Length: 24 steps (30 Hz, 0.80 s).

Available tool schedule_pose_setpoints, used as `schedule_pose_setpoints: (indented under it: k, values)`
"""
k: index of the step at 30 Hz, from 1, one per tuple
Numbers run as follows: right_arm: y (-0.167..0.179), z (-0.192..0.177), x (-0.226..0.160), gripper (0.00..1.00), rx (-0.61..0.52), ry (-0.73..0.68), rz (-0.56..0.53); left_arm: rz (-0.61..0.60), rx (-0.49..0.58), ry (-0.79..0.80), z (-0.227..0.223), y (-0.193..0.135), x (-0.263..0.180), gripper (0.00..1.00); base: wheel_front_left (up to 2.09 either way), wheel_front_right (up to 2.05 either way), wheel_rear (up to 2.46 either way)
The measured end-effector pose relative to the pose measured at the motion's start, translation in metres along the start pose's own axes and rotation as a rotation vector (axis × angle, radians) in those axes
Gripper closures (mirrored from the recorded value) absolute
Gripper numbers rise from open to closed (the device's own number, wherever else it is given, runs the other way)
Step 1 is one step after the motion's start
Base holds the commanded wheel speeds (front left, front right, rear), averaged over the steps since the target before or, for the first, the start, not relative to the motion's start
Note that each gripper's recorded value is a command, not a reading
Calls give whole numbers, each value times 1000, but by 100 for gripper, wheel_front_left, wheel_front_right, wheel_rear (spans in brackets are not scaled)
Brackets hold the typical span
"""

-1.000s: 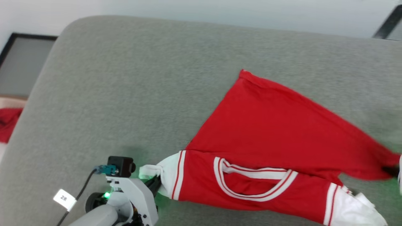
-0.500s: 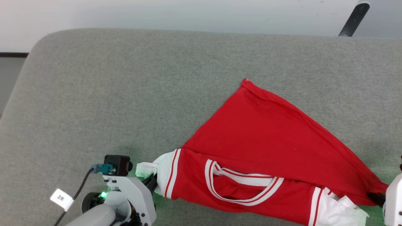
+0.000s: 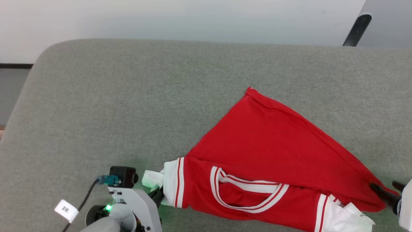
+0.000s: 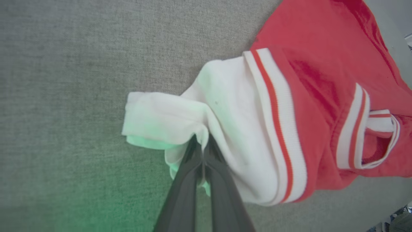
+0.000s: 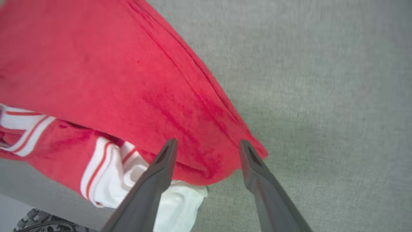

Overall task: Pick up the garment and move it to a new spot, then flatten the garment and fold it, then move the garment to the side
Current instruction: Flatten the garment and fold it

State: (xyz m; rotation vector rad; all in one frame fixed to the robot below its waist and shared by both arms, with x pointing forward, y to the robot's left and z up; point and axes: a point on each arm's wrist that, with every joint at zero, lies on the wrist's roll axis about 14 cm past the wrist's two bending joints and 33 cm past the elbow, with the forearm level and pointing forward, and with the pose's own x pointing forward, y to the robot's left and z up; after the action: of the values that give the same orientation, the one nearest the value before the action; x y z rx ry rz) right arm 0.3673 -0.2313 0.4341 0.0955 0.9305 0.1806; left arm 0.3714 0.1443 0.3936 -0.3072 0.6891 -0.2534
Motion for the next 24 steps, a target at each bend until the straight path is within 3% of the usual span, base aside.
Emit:
schedule_pose_setpoints:
  k: [11,24]
  values:
    - [65,95,-6,0,-241,-263,119,2,-11,-8,-4,-3,-12,100,0,0,0]
    - [126,161,65,0,-455,-194,182,-27,-24,-89,18,-19,-12,100,0,0,0]
